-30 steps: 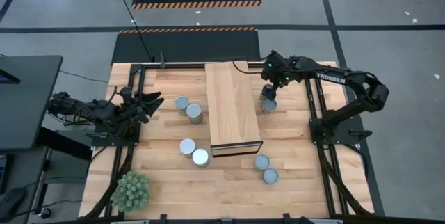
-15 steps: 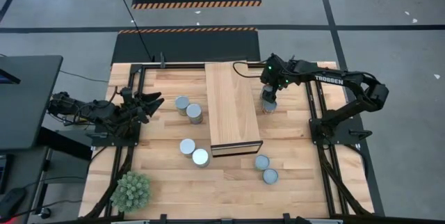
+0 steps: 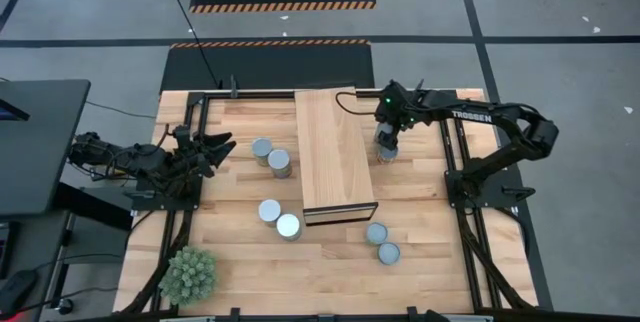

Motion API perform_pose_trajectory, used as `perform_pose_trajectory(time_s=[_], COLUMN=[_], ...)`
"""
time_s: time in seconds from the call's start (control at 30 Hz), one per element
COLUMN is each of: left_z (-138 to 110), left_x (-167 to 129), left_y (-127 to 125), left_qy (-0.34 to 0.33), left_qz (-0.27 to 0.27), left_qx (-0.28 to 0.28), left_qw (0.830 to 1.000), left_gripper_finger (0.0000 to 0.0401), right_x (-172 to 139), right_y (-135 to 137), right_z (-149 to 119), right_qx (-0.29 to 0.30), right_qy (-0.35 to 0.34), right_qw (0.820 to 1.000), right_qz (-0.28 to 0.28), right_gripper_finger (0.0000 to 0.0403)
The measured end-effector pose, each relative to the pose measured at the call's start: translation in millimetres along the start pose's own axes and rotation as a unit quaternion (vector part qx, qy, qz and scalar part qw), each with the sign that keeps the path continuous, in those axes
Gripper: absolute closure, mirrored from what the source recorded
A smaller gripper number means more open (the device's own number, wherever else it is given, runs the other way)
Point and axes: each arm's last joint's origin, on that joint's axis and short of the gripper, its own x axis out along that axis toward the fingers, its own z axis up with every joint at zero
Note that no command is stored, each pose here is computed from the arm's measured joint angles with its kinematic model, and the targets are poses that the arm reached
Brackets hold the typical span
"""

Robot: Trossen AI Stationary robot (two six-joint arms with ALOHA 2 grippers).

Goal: Pick and place cans onto a shelf
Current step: Put the canned mixed vegetables on the shelf

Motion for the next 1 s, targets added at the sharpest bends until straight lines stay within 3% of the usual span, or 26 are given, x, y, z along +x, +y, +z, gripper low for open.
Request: perform_pose_trajectory(time_s=[0.27,0.57,1.0], left_z=[0.0,0.0,0.0], left_x=[0.0,0.0,0.0], left_y=[0.0,0.0,0.0], left_qy=[0.0,0.0,0.0], left_qz=[0.0,0.0,0.0], left_qx=[0.0,-0.001,-0.002], left_qw=[1.0,1.0,1.0], left_gripper_finger=[0.012,0.012,0.012], right_x=[10.2,28.3,0.9], right_y=[0.4,1.8,-4.2], right_z=[1.8,1.4,0.3], right_qx=[-0.005,-0.003,0.004], right_qy=[0.005,0.035,0.045], right_qw=[1.0,0.999,0.999], right_qz=[0.007,0.021,-0.012], right_gripper_finger=[0.0022,0.0097,0.011])
